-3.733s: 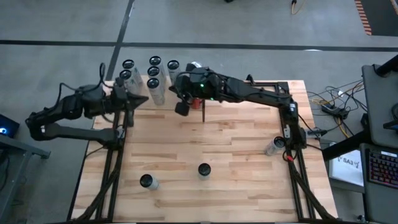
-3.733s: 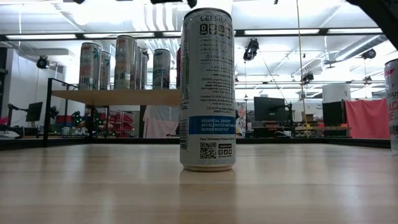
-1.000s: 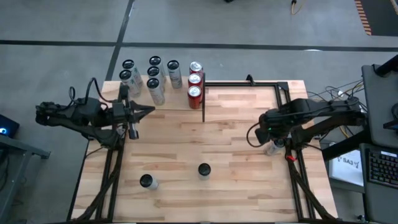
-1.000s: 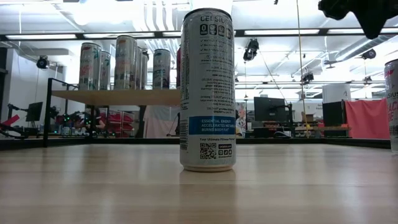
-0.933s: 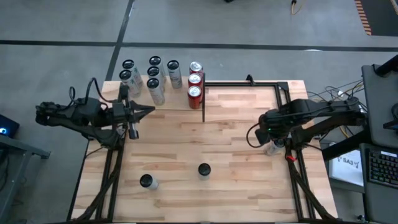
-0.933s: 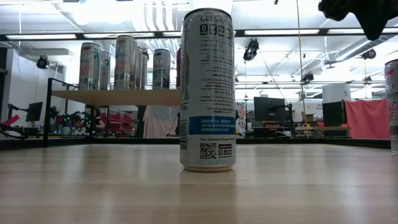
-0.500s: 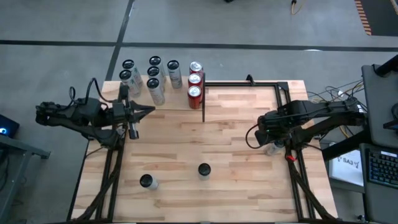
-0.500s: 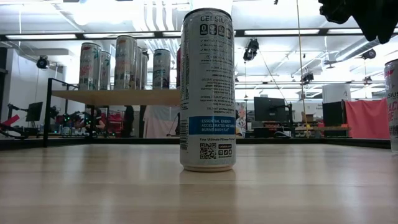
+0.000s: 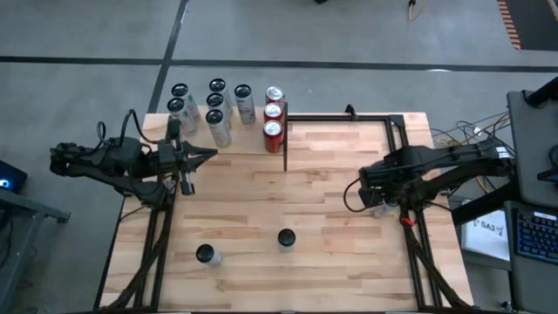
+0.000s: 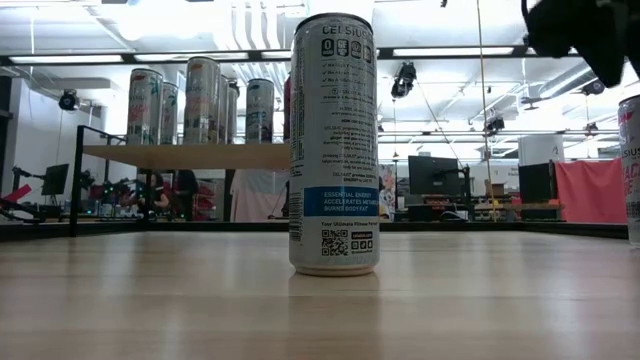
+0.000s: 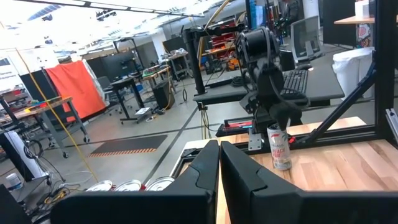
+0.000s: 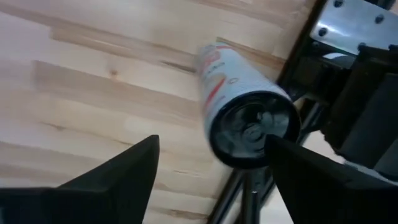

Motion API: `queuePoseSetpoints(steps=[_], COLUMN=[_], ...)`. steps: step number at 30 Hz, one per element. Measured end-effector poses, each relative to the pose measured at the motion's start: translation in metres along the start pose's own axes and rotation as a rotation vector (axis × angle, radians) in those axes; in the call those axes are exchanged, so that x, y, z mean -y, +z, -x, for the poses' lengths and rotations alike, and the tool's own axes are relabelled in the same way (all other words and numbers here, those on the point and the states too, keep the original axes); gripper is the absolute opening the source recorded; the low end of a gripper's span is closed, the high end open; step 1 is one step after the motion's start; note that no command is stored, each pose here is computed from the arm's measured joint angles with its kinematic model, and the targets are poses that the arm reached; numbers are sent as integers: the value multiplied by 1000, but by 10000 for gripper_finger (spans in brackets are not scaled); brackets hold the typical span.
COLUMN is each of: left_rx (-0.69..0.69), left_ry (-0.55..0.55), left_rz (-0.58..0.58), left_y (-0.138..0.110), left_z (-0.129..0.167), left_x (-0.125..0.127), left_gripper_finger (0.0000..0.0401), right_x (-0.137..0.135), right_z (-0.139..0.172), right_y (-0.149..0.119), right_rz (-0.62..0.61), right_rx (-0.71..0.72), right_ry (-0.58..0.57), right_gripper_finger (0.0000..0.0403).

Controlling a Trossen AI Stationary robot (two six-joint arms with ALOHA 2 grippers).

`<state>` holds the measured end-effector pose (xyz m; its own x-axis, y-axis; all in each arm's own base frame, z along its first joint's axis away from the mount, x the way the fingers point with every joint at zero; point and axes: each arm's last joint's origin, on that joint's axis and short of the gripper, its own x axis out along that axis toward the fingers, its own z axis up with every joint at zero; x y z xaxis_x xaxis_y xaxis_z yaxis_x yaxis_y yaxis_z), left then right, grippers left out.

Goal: Place canned beverage on shelf
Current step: Put the white pink soda can on the shelf aligned with the other white pink soda cans

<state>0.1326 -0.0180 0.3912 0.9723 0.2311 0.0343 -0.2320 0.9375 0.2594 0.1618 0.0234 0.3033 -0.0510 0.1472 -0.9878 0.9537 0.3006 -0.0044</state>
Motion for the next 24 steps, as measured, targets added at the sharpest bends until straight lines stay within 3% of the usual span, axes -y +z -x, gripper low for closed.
queuePoseSetpoints(steps=[5, 14, 24], left_rx=[0, -1, 4], left_ry=[0, 0, 2], left_rz=[0, -1, 2], left_y=[0, 0, 0], left_z=[0, 0, 0], left_x=[0, 0, 0], left_gripper_finger=[0, 0, 0], right_x=[3, 2, 1], right_z=[-14, -12, -4], right_y=[1, 0, 1], right_rz=[-6, -30, -37], right_rx=[-36, -67, 22], right_ry=[-53, -39, -20], right_gripper_finger=[297, 304, 302])
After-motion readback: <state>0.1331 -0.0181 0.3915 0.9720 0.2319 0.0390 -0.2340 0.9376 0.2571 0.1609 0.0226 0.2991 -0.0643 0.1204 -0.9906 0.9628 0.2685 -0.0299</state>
